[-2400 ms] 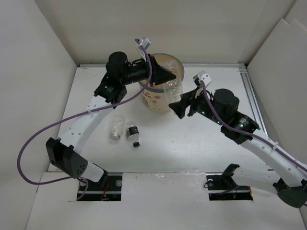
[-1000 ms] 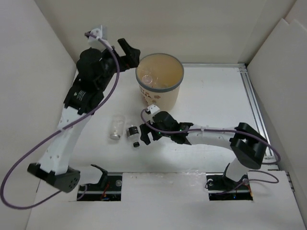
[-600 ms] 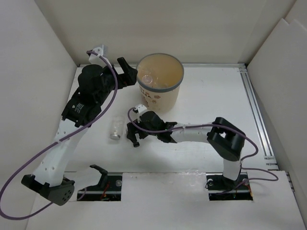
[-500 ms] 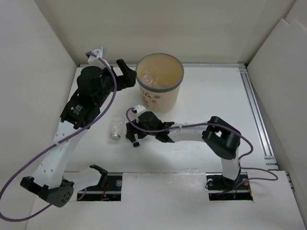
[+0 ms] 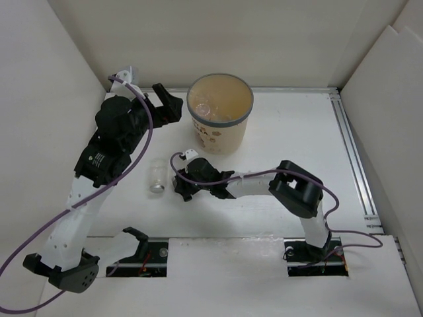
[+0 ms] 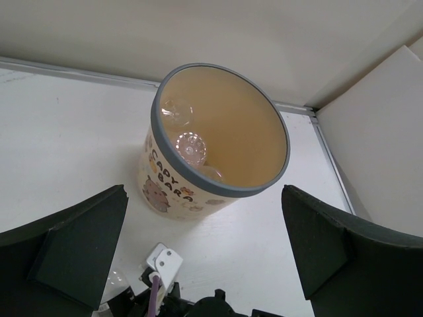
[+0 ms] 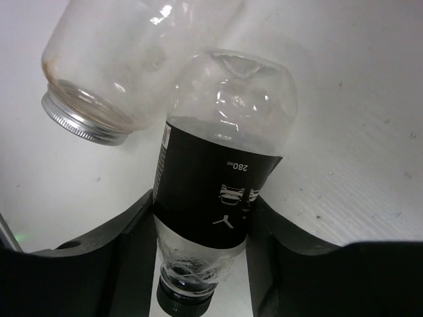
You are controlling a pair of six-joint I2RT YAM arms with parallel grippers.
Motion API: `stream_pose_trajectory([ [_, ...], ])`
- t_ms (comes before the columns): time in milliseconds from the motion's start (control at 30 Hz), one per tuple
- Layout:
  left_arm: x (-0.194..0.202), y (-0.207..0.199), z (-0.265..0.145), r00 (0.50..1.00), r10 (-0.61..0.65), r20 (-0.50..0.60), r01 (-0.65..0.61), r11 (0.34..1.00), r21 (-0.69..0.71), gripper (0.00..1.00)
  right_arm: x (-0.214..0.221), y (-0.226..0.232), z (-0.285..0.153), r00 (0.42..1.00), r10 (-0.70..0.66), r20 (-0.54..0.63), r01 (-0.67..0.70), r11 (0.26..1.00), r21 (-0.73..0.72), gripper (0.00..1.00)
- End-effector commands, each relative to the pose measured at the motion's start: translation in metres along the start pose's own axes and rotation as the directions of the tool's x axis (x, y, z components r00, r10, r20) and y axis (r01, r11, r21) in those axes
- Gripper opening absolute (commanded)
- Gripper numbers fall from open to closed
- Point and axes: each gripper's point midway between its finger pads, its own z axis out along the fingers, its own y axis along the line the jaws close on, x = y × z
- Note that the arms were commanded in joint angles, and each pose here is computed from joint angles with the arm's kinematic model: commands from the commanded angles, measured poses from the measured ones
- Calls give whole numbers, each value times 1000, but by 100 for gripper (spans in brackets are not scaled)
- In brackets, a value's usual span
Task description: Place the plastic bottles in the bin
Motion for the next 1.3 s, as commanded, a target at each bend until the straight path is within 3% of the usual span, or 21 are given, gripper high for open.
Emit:
stream_pose_trajectory([
  [0, -10, -2, -7, 999, 3, 35, -4, 1000, 16, 100, 1, -1, 1, 1000, 10, 9, -10, 999, 32, 42],
  [167, -5, -2, -6, 1000, 14, 22, -15, 1000, 21, 100, -20, -8, -35, 999, 7, 54, -13, 995, 103, 35],
  [233, 0, -4, -2, 1000, 17, 3, -17, 999, 34, 100, -30, -17, -70, 998, 2, 68, -14, 986, 165, 35],
  [300, 6, -14, 1, 999, 30, -26, -27, 996, 87, 100, -36, -32, -97, 996, -20, 91, -3, 969, 246, 35],
  [467, 29, -50, 8, 993, 55, -106, -21, 953, 303, 100, -90, -31, -184, 970, -70, 233, 5, 964, 267, 35],
  [667, 54, -95, 3, 979, 105, -175, 6, 843, 539, 100, -156, -36, -270, 896, -135, 422, -4, 950, 312, 35],
  [833, 69, -114, -3, 969, 133, -209, 40, 750, 660, 100, -189, -31, -298, 847, -162, 507, 14, 959, 282, 35],
  [1100, 87, -117, 5, 960, 130, -249, 81, 720, 689, 100, -211, 8, -318, 787, -154, 598, 105, 988, 117, 35],
  [1267, 90, -116, 8, 957, 124, -263, 94, 724, 683, 100, -225, 29, -343, 720, -146, 678, 163, 986, 39, 35],
])
